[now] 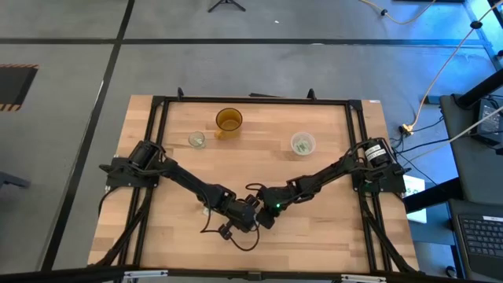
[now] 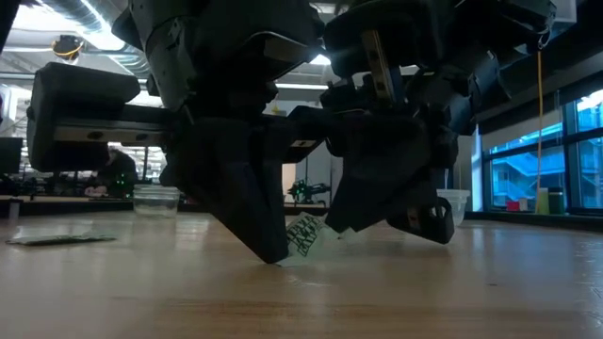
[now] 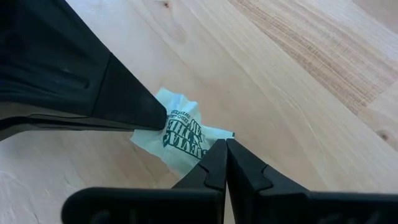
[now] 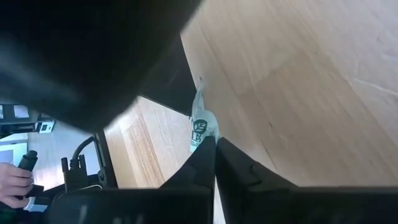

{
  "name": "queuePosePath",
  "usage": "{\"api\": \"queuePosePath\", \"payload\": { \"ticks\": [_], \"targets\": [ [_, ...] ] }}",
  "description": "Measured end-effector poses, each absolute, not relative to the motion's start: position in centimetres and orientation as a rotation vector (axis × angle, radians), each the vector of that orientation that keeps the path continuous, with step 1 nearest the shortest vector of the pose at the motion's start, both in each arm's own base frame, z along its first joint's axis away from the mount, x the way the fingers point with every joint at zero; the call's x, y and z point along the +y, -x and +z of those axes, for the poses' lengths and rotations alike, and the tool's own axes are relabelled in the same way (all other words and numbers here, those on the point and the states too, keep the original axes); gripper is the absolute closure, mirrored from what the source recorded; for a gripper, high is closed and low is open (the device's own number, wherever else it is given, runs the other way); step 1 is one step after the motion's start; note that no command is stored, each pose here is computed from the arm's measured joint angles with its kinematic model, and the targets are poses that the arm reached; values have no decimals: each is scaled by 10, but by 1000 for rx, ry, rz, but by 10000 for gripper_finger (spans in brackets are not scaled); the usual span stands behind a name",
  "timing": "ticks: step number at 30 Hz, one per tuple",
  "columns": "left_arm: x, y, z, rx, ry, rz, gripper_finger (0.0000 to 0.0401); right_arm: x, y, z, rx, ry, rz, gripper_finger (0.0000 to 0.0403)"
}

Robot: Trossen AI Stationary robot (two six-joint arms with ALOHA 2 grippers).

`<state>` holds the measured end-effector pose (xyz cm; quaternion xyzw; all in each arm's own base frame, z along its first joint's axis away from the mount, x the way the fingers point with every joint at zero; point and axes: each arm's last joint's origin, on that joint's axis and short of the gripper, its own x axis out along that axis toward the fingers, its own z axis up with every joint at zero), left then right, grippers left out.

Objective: Pick and place Stevia / Truvia into bins
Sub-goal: Put the stevia packet into the transparent container

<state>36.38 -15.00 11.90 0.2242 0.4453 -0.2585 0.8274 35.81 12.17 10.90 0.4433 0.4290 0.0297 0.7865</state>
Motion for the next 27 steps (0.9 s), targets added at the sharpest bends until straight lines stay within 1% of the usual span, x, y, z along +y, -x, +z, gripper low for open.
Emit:
{"api": "queuePosePath", "payload": {
  "ticks": [3, 14, 21, 27],
  "targets": [
    [-150, -364, 119, 946, -475, -549, 399, 122, -358, 109, 925, -956, 64, 399],
    [-152, -359, 124, 974, -440, -539, 399, 119, -359, 109, 924, -937, 72, 401],
    [-153, -358, 125, 993, -371, -502, 399, 105, -363, 111, 924, -941, 93, 401],
    [-149, -350, 141, 1012, -390, -461, 399, 90, -365, 118, 902, -917, 84, 401]
  ]
}}
